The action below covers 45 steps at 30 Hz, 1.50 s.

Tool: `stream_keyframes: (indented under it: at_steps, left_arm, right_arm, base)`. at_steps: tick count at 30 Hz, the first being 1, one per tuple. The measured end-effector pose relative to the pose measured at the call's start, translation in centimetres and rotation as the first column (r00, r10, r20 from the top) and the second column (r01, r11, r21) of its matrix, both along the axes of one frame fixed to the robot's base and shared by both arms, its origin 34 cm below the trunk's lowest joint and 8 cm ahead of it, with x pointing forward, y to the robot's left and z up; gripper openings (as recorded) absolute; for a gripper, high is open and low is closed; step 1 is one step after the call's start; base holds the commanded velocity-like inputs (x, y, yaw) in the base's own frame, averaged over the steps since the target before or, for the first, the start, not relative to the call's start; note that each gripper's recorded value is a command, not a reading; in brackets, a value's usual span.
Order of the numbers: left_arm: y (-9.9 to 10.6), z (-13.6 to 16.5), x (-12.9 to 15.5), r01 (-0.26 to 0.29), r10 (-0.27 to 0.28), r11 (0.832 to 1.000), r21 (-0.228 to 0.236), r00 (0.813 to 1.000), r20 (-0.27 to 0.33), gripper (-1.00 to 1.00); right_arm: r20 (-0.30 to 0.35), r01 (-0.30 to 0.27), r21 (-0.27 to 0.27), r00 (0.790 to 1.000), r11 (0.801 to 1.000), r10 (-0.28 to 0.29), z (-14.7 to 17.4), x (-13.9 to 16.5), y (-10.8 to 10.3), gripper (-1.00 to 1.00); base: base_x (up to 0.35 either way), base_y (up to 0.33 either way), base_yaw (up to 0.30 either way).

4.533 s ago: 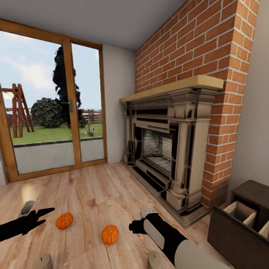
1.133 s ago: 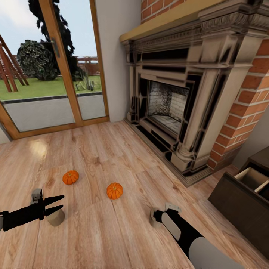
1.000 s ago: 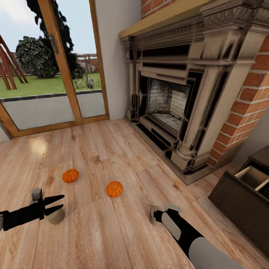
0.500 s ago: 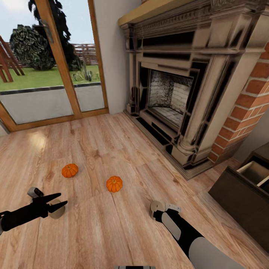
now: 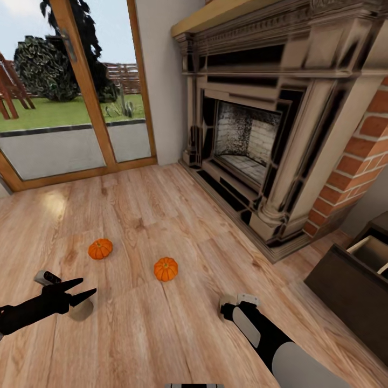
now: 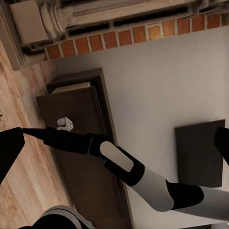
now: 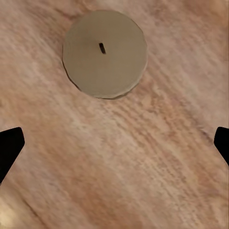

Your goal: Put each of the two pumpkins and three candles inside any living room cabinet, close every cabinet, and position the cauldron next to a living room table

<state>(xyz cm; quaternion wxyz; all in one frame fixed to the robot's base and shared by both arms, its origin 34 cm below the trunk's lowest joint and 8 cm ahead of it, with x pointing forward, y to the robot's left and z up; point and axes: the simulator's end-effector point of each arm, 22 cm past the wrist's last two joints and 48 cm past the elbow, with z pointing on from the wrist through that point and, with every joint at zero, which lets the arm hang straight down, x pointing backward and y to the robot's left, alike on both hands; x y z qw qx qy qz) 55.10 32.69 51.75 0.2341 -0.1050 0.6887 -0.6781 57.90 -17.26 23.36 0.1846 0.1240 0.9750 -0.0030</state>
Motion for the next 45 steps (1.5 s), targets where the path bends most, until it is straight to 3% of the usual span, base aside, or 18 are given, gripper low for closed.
stream_keyframes:
  at_steps: [26,33,39,45]
  left_arm:
    - [0.0,-0.1,0.0,-0.001,0.001,1.0,0.001,1.0,0.002,1.0]
    - [0.0,-1.5,0.0,-0.001,0.001,1.0,0.0,1.0,-0.027,1.0]
    - [0.0,-2.7,0.0,-0.001,0.001,1.0,0.0,0.999,-0.051,1.0]
    - [-0.1,-3.9,0.0,0.0,0.0,1.0,0.001,0.997,-0.076,1.0]
  right_arm:
    - [0.007,-0.011,-0.013,1.0,1.0,0.011,0.1,0.2,-0.2,1.0]
    - [-0.014,-0.014,-0.012,1.0,1.0,0.014,-1.4,-0.5,0.0,1.0]
    - [0.035,-0.058,0.035,0.998,0.998,0.057,-2.1,0.3,1.3,1.0]
    - [0.017,-0.062,0.038,0.998,0.997,0.062,-3.7,-0.5,1.4,1.0]
  base:
    - [0.103,0.009,0.0]
    - [0.0,0.0,0.0]
    - [0.0,0.0,0.0]
    - [0.0,0.0,0.0]
